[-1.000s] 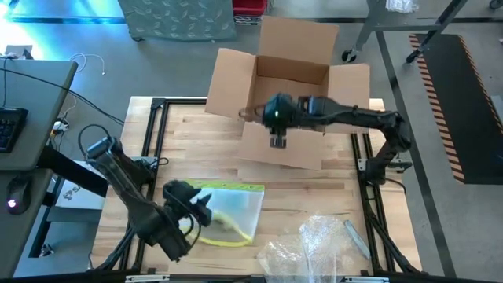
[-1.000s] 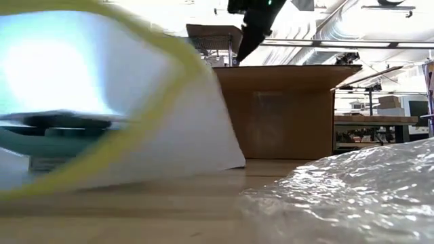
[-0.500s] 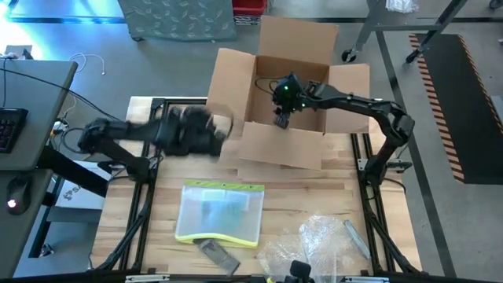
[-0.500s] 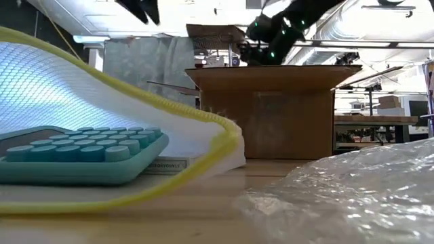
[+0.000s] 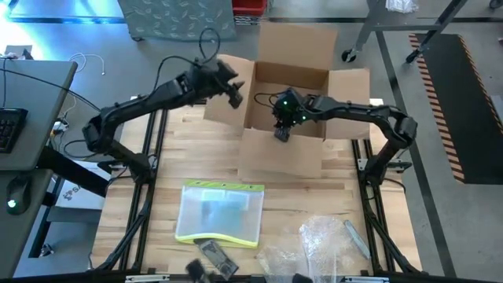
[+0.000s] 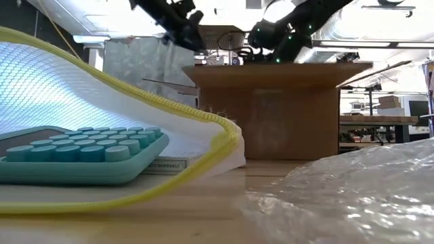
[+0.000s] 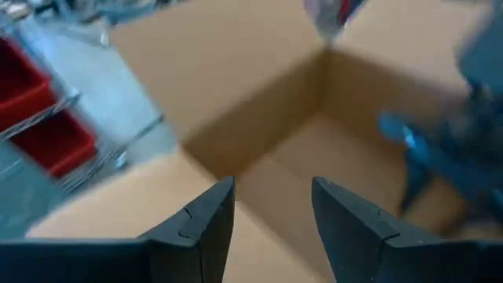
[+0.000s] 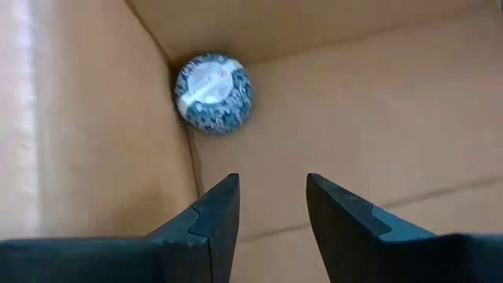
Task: Unpack boxes
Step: Put the blue scented candle into the transparent zipper bag
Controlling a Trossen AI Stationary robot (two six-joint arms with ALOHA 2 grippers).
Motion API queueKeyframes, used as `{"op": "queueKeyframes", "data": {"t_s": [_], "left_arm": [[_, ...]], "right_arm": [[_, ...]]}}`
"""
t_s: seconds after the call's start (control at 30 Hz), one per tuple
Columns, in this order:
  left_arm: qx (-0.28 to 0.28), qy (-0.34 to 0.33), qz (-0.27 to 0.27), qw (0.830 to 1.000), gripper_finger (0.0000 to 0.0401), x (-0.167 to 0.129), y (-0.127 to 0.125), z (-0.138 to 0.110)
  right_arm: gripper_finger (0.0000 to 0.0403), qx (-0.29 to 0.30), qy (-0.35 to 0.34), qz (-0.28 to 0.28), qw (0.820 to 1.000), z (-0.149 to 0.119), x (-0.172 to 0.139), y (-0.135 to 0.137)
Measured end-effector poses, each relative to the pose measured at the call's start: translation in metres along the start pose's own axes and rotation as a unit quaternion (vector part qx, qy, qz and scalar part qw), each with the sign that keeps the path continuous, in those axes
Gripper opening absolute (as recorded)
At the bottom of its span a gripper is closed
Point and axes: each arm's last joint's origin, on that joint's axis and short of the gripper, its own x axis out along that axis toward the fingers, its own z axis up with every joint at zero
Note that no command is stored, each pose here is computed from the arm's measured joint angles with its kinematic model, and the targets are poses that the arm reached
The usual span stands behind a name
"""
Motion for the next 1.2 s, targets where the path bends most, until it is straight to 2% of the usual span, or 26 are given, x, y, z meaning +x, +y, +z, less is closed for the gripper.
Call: {"op": "queueKeyframes", "data": {"t_s": [0.13, 0.23, 0.33, 0.43, 0.57, 0.7, 0.83, 0.93, 1.03, 1.1, 1.2], "left_arm": [[-0.011, -0.079, -0.029, 0.996, 0.0154, 0.038, 0.019, 0.0], [0.021, -0.119, -0.044, 0.992, 0.0155, 0.068, 0.025, -0.007], [0.058, -0.095, -0.028, 0.993, 0.0168, 0.095, 0.03, -0.016], [0.065, -0.056, -0.012, 0.996, 0.0193, 0.12, 0.037, -0.024], [0.064, 0.0, -0.019, 0.998, 0.0224, 0.147, 0.047, -0.039], [0.087, 0.035, 0.0, 0.996, 0.0234, 0.162, 0.051, -0.05], [0.089, 0.042, -0.018, 0.995, 0.0231, 0.171, 0.054, -0.059], [0.081, 0.045, -0.045, 0.995, 0.0219, 0.176, 0.058, -0.065], [0.078, 0.056, -0.05, 0.994, 0.0187, 0.176, 0.059, -0.069], [0.081, 0.057, -0.047, 0.994, 0.0151, 0.177, 0.059, -0.069], [0.084, 0.057, -0.038, 0.994, 0.0074, 0.172, 0.061, -0.065]], "right_arm": [[0.0134, -0.021, -0.017, 0.014, 1.0, 0.005, 0.001, 0.018], [0.0134, -0.034, -0.022, 0.024, 0.999, 0.007, 0.005, 0.03], [0.0134, -0.045, -0.027, 0.033, 0.998, 0.008, 0.008, 0.04], [0.0134, -0.043, -0.031, 0.039, 0.998, 0.009, 0.01, 0.047], [0.0134, -0.047, -0.031, 0.045, 0.997, 0.009, 0.009, 0.053], [0.0134, -0.051, -0.032, 0.047, 0.997, 0.009, 0.009, 0.056], [0.0133, -0.051, -0.034, 0.048, 0.997, 0.01, 0.009, 0.056], [0.0133, -0.051, -0.037, 0.048, 0.997, 0.01, 0.009, 0.056], [0.0133, -0.051, -0.041, 0.048, 0.997, 0.011, 0.009, 0.056], [0.0133, -0.053, -0.051, 0.048, 0.996, 0.013, 0.009, 0.057], [0.0133, -0.062, -0.062, 0.033, 0.996, 0.015, 0.006, 0.062]]}}
